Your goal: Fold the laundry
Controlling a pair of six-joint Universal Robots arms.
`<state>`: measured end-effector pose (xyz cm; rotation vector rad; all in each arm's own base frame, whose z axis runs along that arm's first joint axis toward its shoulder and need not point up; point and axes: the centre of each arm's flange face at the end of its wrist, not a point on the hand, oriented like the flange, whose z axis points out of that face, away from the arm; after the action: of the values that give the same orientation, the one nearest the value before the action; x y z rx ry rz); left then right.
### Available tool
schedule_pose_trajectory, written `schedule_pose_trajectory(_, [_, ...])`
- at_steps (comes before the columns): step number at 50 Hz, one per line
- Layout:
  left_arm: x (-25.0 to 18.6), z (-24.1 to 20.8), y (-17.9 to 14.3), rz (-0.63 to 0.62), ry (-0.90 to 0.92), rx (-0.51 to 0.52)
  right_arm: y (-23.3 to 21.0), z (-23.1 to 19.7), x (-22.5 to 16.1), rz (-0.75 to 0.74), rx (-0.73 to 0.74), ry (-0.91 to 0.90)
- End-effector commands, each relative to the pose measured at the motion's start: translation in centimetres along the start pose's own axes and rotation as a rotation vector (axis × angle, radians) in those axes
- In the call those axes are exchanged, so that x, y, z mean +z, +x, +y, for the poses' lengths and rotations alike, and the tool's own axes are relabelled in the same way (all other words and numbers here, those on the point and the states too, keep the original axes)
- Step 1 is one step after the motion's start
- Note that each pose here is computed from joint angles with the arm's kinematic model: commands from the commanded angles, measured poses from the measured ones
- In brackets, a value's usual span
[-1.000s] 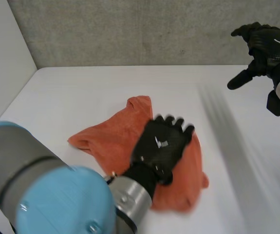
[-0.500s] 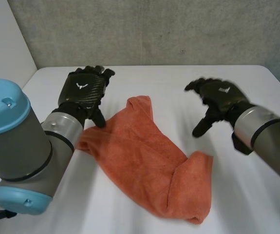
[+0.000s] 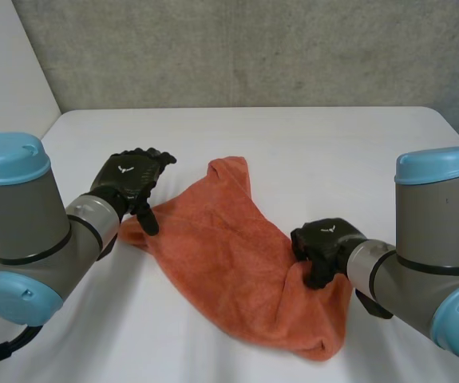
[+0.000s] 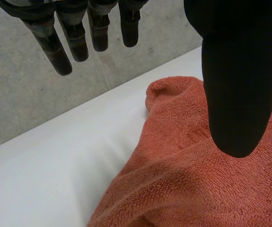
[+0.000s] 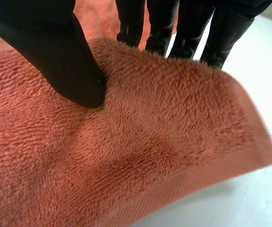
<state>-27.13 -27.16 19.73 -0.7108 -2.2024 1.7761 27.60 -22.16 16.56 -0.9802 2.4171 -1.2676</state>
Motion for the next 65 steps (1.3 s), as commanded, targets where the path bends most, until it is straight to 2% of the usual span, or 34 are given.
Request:
schedule_pose_trajectory(1, [0.1,0.6,0.4,0.034,-0.014,0.003,0.5,-4.8,-2.5,0.057,-0.055,0.271])
schedule_pose_trajectory(4, [0.3,1.5,0.6,0.051,-0.041,0.004,0.7,-7.0,-4.5,0.084,-0.068,0.397])
schedule_pose_trajectory(10, [0.6,2.2,0.5,0.051,-0.059,0.002,1.6,-9.0,-5.8,0.135,-0.082,0.507])
schedule_pose_trajectory(33, [2.9,5.6,-0.3,0.022,-0.103,-0.006,2.9,-7.4,-5.1,0.164,-0.049,0.458])
schedule_pose_trajectory(47, [3.0,5.4,-0.5,0.003,-0.049,0.017,5.2,-7.9,-4.9,0.228,-0.039,0.479])
schedule_pose_trajectory(55, [1.8,3.6,-1.8,-0.043,-0.013,0.032,6.8,-8.4,-5.0,0.262,-0.031,0.489])
schedule_pose_trajectory(59, [-0.8,0.4,-3.0,-0.092,0.069,0.053,7.4,-8.8,-5.2,0.281,-0.026,0.498])
schedule_pose_trajectory(63, [-3.4,-2.6,-3.0,-0.102,0.146,0.062,7.7,-10.4,-7.5,0.309,-0.048,0.545])
schedule_pose_trajectory(65, [-6.8,-6.2,-2.9,-0.11,0.244,0.065,7.8,-11.0,-8.6,0.321,-0.058,0.559])
